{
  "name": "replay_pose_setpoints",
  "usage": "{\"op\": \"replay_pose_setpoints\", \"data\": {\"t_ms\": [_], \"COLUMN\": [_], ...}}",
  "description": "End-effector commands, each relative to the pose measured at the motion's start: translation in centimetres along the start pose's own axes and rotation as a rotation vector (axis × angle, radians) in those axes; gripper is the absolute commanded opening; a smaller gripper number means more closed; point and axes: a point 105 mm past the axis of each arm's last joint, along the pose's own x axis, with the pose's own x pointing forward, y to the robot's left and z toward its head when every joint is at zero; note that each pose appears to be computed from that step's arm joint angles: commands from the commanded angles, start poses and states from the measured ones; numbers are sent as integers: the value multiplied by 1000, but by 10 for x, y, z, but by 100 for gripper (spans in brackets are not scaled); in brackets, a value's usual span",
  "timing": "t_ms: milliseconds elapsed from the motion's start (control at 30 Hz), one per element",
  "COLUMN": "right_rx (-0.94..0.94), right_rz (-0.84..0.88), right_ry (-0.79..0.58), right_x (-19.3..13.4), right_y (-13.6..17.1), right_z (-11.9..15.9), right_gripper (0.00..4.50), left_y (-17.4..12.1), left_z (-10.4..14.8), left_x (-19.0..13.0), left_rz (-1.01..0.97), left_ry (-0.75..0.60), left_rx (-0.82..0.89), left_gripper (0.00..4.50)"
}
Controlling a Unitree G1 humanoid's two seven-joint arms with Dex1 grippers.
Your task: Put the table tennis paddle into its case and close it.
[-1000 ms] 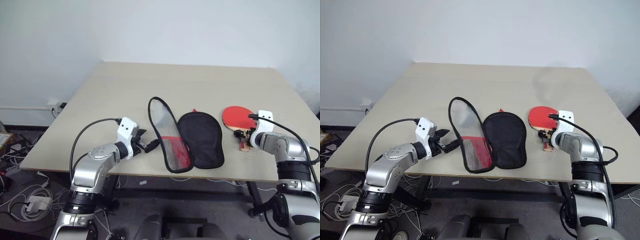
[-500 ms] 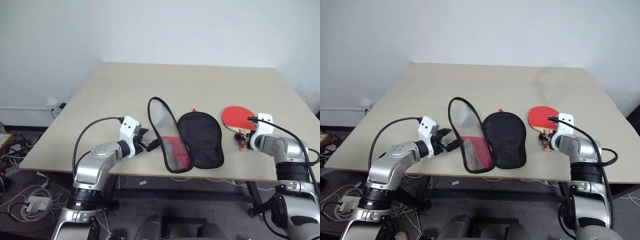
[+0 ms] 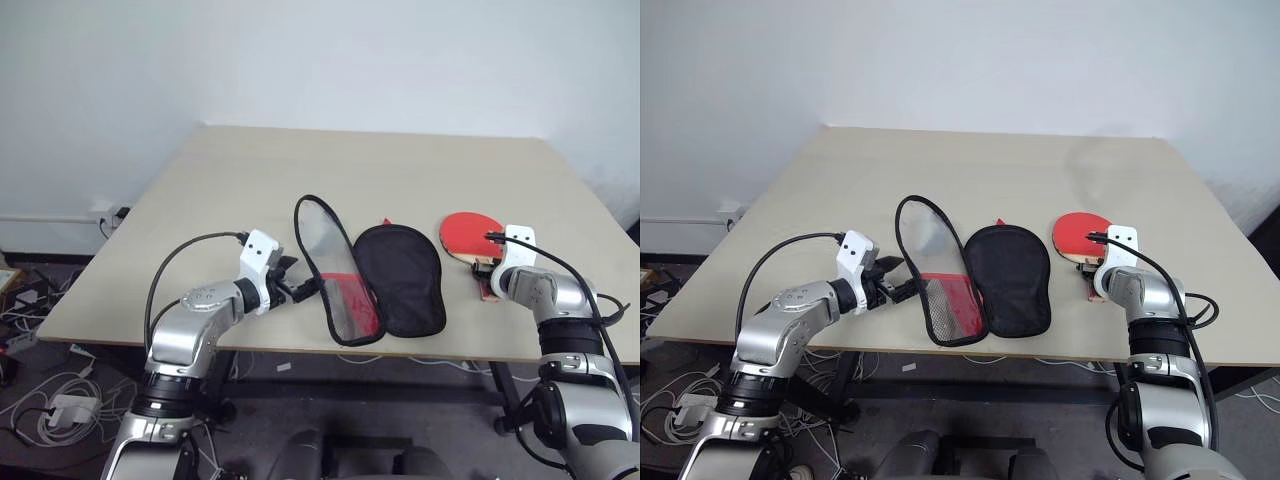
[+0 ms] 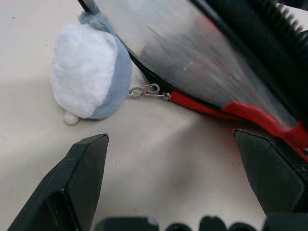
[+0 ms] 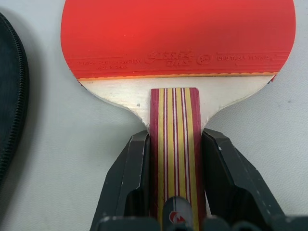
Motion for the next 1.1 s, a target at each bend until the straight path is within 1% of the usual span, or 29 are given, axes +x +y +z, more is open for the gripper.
{"op": "replay_pose_setpoints", "data": {"t_ms": [33,100,200,367,500,600,700,833,933,1100], "right_rx": [-39,-46,-56,-38,-16,5,19,25,24,41], "right_rz": [-27,-10,48,113,172,237,281,296,280,237], "right_ry": [-112,-131,-143,-156,-132,-92,-70,-30,-9,29], "right_x": [-18,-29,-53,-81,-89,-91,-95,-95,-93,-82], "right_y": [-13,-14,-6,21,54,88,109,120,119,119], "right_z": [33,40,48,51,40,23,8,-14,-22,-37], "right_gripper": [116,116,116,116,116,116,116,116,116,116], "left_y": [-1,-2,-2,-3,-4,-6,-5,-5,-5,-6], "left_z": [14,12,9,7,7,8,9,9,10,11], "left_x": [2,3,4,6,10,13,14,15,16,18], "left_rz": [-7,-8,-8,-22,-32,-44,-49,-56,-59,-64], "left_ry": [-36,-34,-29,-18,-17,-17,-19,-16,-16,-17], "left_rx": [32,30,17,18,20,25,27,32,32,35], "left_gripper": [450,450,450,450,450,450,450,450,450,450]}}
